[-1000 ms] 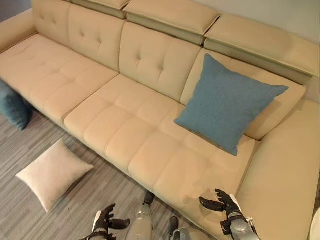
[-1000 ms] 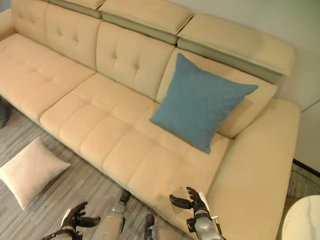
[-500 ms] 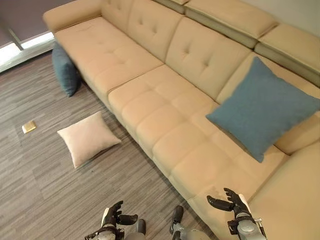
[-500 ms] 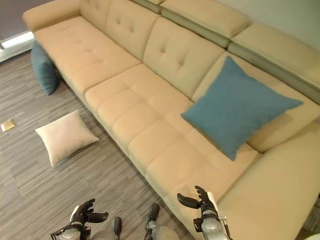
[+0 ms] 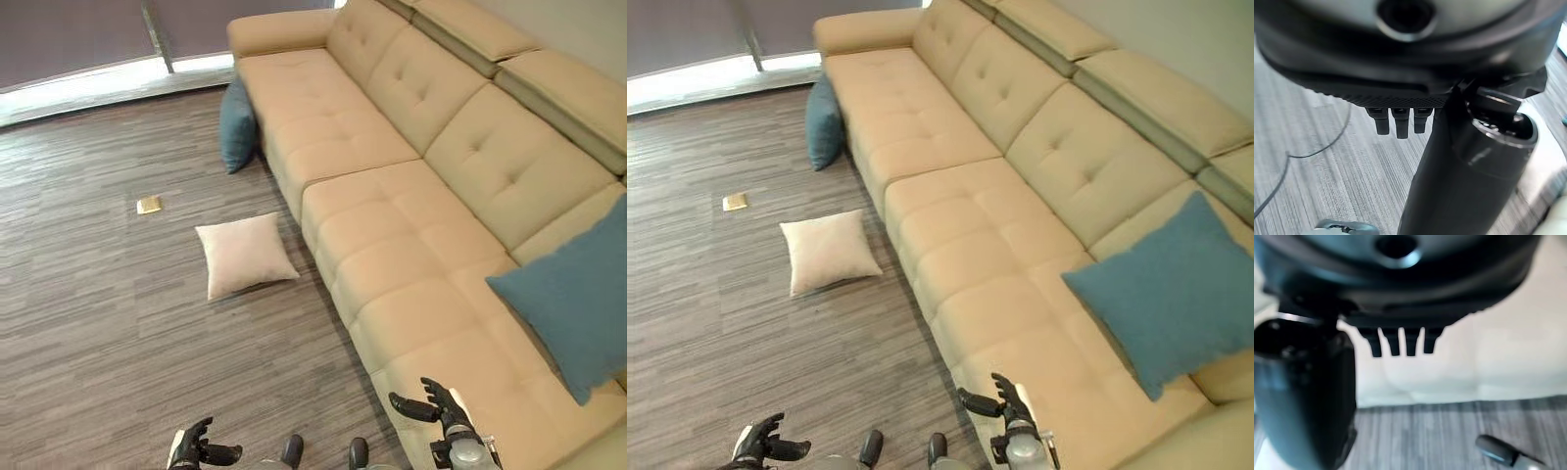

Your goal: Pick up all the scattered cushions and arrange them neatly on the sofa.

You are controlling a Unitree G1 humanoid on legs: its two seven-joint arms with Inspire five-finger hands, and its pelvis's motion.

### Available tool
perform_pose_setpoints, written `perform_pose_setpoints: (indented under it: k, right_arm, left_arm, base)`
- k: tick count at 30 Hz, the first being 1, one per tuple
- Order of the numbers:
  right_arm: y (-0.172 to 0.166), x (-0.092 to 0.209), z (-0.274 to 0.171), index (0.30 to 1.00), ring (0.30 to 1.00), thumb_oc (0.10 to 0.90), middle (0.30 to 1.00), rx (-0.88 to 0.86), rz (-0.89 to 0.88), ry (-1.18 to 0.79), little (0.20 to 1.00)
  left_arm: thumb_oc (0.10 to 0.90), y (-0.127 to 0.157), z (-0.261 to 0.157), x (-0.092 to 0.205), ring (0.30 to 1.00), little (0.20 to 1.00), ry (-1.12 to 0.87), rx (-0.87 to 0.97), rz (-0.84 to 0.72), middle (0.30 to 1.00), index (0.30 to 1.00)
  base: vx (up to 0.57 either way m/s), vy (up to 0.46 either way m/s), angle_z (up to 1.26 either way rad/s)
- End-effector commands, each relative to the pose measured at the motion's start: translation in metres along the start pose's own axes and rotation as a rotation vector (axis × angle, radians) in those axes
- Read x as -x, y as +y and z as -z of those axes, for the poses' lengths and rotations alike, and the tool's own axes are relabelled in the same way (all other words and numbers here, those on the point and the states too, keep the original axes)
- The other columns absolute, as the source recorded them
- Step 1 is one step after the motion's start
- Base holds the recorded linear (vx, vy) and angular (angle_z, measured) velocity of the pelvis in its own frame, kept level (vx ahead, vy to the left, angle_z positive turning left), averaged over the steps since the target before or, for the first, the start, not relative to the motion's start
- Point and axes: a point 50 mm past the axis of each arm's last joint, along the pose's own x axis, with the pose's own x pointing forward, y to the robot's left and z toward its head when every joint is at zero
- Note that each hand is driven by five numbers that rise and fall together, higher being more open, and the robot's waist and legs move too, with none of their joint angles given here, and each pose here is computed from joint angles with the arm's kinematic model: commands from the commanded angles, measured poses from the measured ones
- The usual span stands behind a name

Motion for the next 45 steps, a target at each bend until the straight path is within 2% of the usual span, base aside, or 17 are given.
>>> perform_pose_setpoints:
  k: [1, 12, 19, 25, 41, 45]
  right_arm:
    - [-0.019, -0.005, -0.036, 0.900, 0.900, 0.800, 0.900, -0.008, 0.053, -0.175, 0.900]
    - [-0.019, -0.003, -0.035, 0.900, 0.900, 0.800, 0.900, -0.007, 0.067, -0.171, 0.900]
    - [-0.001, -0.001, -0.034, 0.900, 0.900, 0.800, 0.900, 0.003, 0.009, -0.160, 0.900]
    - [0.011, -0.001, -0.037, 0.900, 0.900, 0.800, 0.900, 0.034, -0.031, -0.167, 0.900]
    - [0.016, 0.001, -0.018, 0.900, 0.900, 0.800, 0.900, 0.050, -0.059, -0.091, 0.900]
    - [0.008, -0.003, -0.030, 0.900, 0.900, 0.800, 0.900, 0.050, -0.035, -0.131, 0.900]
  left_arm:
    - [0.800, 0.004, -0.020, -0.003, 0.900, 0.900, -0.096, -0.005, -0.008, 0.900, 0.900]
    - [0.800, -0.003, -0.021, -0.002, 0.900, 0.900, -0.096, 0.022, 0.003, 0.900, 0.900]
    - [0.800, 0.013, -0.010, -0.001, 0.900, 0.900, -0.051, 0.000, -0.037, 0.900, 0.900]
    - [0.800, 0.023, -0.018, -0.003, 0.900, 0.900, -0.083, -0.014, -0.062, 0.900, 0.900]
    - [0.800, 0.014, -0.004, 0.001, 0.900, 0.900, -0.040, 0.019, -0.035, 0.900, 0.900]
    - [0.800, 0.012, -0.019, -0.001, 0.900, 0.900, -0.092, 0.038, -0.025, 0.900, 0.900]
  base:
    - [0.05, -0.112, 0.63]
    - [0.04, -0.037, 0.77]
    - [0.21, 0.176, 0.07]
    - [0.15, 0.135, -0.08]
    - [0.26, -0.033, 0.15]
    - [0.14, -0.096, 0.00]
